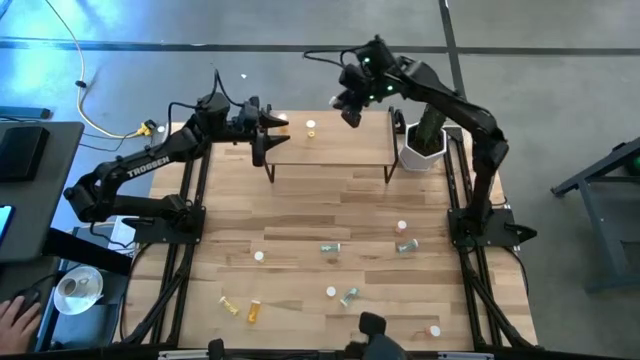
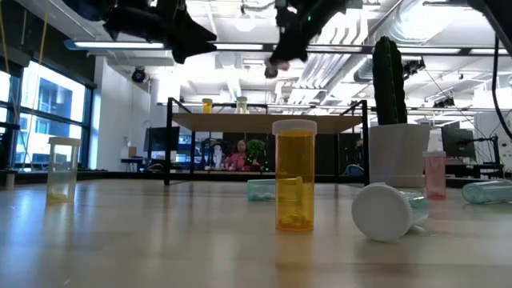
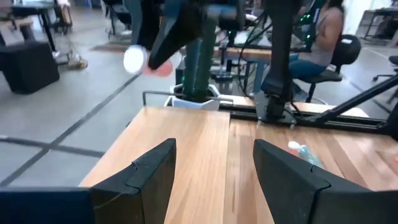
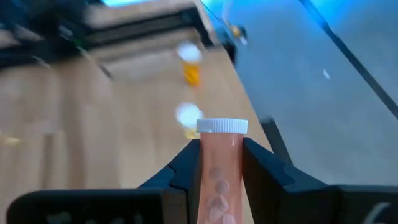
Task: Pick and place medicine bottles onto shelf by color
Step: Put the top left pink pill bottle on the shelf
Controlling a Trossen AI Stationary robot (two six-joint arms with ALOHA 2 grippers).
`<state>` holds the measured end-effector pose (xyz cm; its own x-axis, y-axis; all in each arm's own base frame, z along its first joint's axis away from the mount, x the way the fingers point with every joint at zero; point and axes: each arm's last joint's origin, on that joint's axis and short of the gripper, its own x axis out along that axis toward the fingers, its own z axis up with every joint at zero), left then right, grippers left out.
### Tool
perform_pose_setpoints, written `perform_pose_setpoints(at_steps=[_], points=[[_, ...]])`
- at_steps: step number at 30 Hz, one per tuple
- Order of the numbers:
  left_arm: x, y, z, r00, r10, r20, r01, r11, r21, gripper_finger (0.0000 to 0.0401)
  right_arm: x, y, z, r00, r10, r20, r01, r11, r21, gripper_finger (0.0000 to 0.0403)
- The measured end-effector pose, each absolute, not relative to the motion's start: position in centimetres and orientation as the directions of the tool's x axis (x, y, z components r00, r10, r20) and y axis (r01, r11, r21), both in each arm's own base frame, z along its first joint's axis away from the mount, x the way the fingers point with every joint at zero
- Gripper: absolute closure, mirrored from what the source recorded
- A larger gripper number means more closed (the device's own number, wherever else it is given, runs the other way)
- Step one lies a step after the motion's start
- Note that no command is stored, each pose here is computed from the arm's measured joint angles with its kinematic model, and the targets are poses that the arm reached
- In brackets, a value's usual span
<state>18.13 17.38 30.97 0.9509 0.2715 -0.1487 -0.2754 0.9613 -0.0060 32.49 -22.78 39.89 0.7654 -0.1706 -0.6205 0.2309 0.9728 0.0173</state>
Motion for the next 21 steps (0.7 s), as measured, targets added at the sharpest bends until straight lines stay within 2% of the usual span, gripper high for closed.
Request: perform_pose_setpoints(at_steps=[5, 10, 16, 21], points=[[18.7, 16.7, 30.2, 0.968, 0.249, -0.035, -0.249, 0.968, -0.009, 0.0197, 32.2, -21.7, 42.0, 0.861, -0.075, -0.504, 0.107, 0.994, 0.034, 0.0320], [19.6, 16.0, 29.2, 0.967, 0.255, 0.021, -0.254, 0.967, -0.026, 0.0197, 32.8, -20.7, 43.4, 0.926, 0.044, -0.375, -0.026, 0.998, 0.055, 0.0320], [21.3, 15.3, 29.0, 0.964, 0.248, 0.093, -0.249, 0.968, 0.007, 0.0197, 34.3, -18.8, 44.5, 0.947, 0.184, -0.264, -0.176, 0.983, 0.051, 0.0320], [22.7, 14.6, 29.4, 0.957, 0.195, 0.215, -0.208, 0.978, 0.035, 0.0197, 35.3, -17.1, 44.9, 0.945, 0.237, -0.226, -0.239, 0.971, 0.022, 0.0320]])
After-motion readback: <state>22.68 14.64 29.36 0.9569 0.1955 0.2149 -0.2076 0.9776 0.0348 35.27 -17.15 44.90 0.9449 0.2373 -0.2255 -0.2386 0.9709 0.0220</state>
